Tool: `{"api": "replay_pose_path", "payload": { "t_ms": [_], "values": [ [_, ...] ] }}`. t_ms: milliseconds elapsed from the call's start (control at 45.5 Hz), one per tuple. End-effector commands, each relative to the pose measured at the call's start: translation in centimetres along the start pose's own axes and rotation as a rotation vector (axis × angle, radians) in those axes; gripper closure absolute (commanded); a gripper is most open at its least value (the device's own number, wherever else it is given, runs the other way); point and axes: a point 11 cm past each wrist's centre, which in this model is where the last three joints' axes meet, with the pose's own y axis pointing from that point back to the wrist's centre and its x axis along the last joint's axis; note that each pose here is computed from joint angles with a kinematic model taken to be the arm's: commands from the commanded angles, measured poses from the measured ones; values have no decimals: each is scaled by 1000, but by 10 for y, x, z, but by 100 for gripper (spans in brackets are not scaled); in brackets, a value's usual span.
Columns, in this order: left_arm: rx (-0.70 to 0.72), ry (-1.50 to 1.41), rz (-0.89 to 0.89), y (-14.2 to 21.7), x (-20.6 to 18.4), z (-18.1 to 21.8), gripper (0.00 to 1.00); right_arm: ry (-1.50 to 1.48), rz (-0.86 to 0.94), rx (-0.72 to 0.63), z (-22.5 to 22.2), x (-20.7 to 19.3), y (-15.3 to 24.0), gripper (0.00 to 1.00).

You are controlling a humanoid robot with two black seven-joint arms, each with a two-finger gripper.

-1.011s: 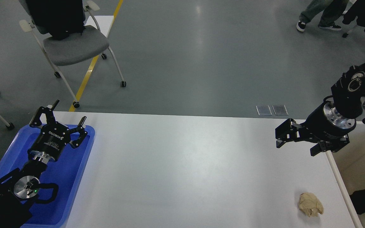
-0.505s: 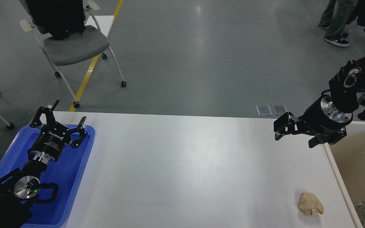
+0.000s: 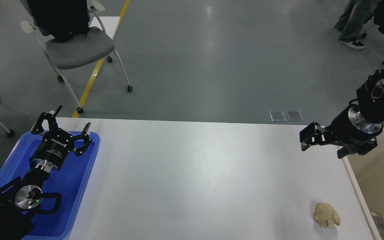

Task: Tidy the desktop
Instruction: 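Move the right gripper down toward the beige crumpled cloth, then lower the open right gripper over the beige cloth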

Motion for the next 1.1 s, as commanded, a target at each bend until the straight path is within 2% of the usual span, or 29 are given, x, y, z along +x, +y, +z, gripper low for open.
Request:
{"api": "replay_pose_path", "payload": {
  "t_ms": [0,176,330,462,615,835,1077],
  "values": [
    [0,0,0,0,0,0,1,-60,50,-19,30,11,-1,0],
    [0,0,0,0,0,0,1,-87,87,-48,47,24,5,0],
    [0,0,0,0,0,0,1,-140,42,-53,67,6,-11,0],
    [0,-1,0,0,0,1,1,-176,25,-56,88,-7,-9,0],
    [0,0,0,0,0,0,1,-64,-3,-93,108,-30,-8,0],
    [0,0,0,0,0,0,1,116,4,-81,100,-53,-23,0],
    [0,0,0,0,0,0,1,134,-35,-4,74,-81,-65,0]
  ]
}}
